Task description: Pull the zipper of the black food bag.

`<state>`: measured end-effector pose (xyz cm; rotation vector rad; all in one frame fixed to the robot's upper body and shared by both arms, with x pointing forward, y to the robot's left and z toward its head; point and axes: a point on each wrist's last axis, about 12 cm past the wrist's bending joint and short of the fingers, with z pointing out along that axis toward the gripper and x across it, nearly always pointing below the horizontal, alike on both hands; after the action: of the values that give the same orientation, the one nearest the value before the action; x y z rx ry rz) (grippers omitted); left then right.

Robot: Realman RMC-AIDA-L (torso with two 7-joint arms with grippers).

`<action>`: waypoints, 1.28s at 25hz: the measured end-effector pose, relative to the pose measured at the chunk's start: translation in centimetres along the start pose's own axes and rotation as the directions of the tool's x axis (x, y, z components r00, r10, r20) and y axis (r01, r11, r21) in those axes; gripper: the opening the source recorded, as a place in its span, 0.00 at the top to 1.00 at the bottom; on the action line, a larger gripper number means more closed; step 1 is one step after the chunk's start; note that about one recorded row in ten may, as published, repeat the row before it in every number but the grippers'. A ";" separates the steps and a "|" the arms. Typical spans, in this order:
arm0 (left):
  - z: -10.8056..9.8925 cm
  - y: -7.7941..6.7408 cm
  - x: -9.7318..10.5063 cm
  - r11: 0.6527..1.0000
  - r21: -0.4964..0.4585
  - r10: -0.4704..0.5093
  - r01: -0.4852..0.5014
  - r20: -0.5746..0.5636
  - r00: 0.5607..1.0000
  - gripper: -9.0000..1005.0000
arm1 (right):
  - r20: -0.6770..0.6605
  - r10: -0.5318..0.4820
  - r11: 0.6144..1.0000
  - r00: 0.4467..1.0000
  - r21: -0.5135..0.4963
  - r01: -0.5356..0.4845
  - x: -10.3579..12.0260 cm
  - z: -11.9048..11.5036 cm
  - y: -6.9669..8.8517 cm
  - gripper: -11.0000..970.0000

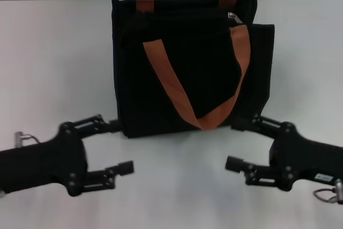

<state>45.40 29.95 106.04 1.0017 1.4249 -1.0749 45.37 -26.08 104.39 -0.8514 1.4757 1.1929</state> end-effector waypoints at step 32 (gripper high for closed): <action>3.1 -0.2 1.8 0.997 0.069 -0.011 0.019 -0.122 0.992 0.22 | -0.057 -0.042 0.998 0.997 0.036 0.044 2.6 3.7 0.0 0.14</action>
<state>45.80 26.98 104.14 1.1246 1.5038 -1.0966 45.80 -22.31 101.87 -0.8937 1.5129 1.1146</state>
